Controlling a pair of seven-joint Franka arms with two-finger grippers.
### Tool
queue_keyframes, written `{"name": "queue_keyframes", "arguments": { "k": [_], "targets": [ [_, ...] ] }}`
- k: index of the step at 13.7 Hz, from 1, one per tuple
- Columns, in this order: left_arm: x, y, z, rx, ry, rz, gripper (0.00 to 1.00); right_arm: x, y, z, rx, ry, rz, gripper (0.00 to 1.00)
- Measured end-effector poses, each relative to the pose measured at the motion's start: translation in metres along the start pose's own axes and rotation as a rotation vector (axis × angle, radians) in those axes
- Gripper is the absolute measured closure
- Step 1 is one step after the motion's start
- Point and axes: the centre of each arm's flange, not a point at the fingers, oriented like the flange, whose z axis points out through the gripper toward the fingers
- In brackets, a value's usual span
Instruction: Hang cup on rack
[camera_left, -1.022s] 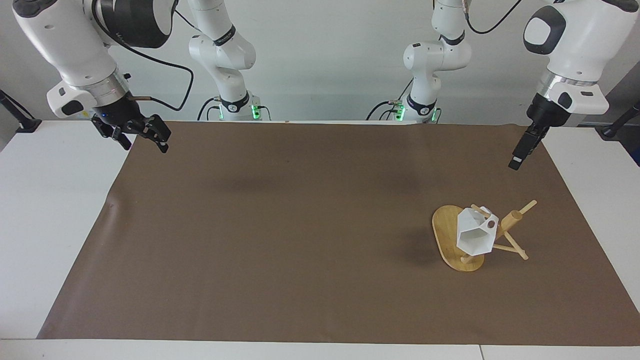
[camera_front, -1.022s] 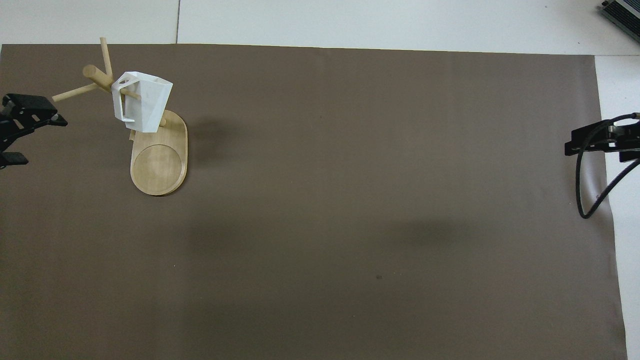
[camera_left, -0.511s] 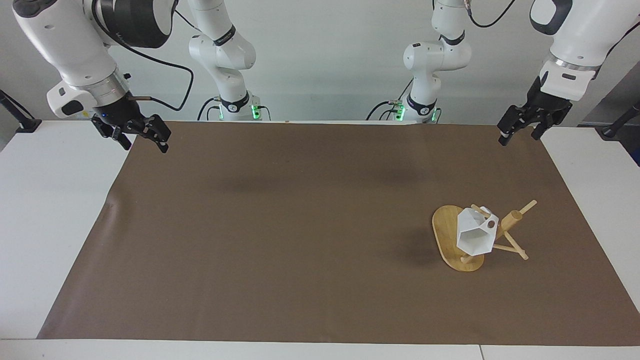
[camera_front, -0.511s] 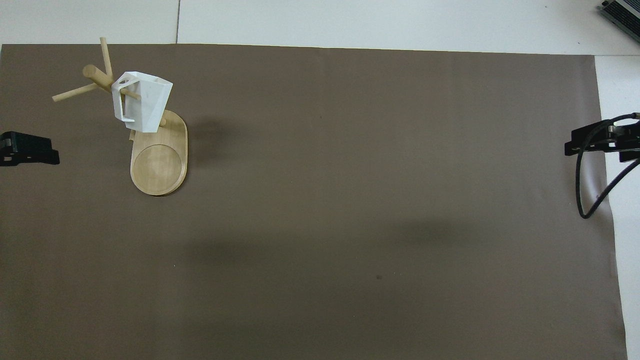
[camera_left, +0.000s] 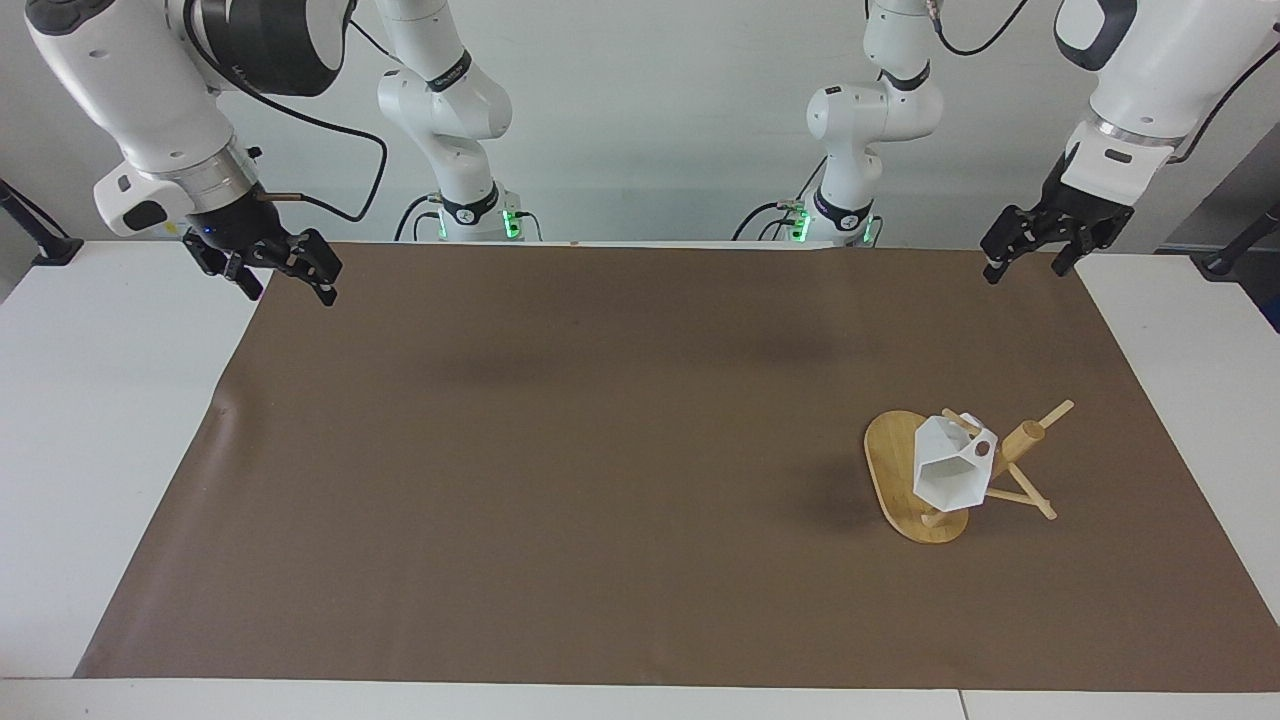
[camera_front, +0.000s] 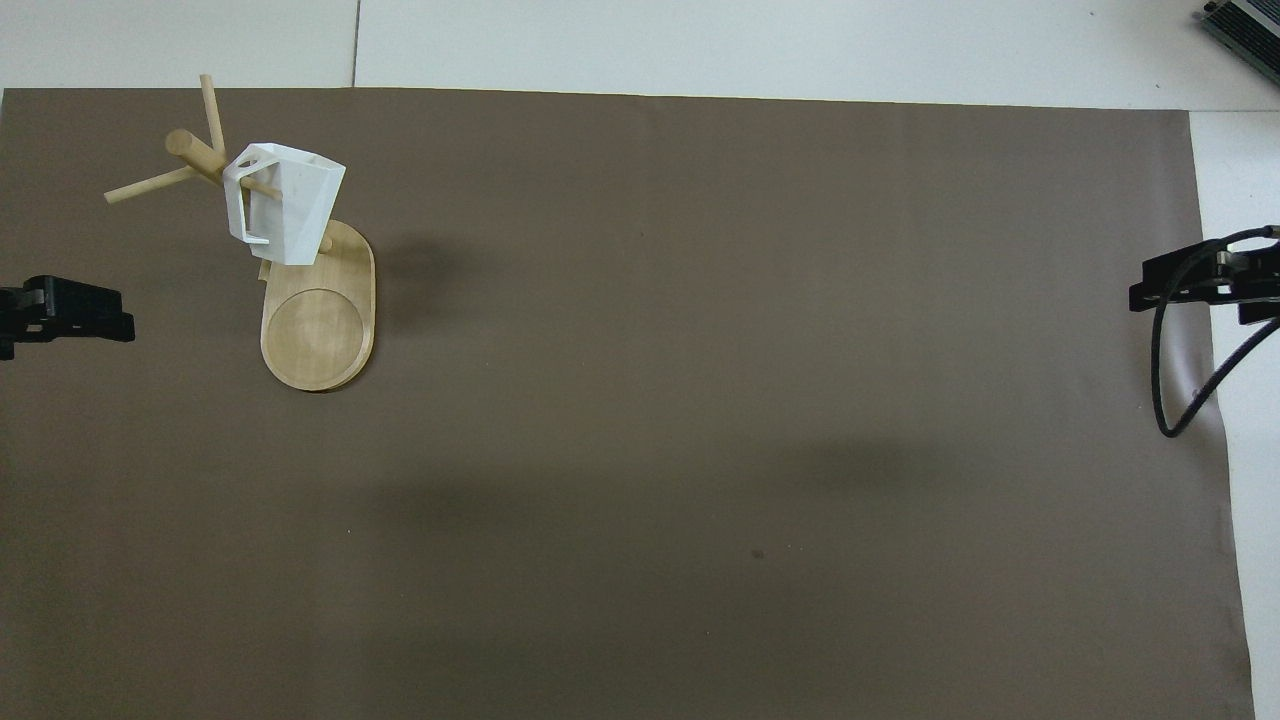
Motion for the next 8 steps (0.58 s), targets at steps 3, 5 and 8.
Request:
{"name": "queue_keyframes", "arguments": {
  "k": [3,5,8],
  "targets": [
    [-0.001,0.001,0.0,0.001,-0.008,0.01,0.0,0.0,0.0,0.0,0.0,0.0,0.0,0.0],
    [-0.006,0.008,-0.004,0.005,-0.035,0.027,0.0,0.0,0.0,0.0,0.0,0.0,0.0,0.0],
    [-0.016,0.024,-0.02,0.007,-0.063,0.062,0.0,0.0,0.0,0.0,0.0,0.0,0.0,0.0]
  ]
}}
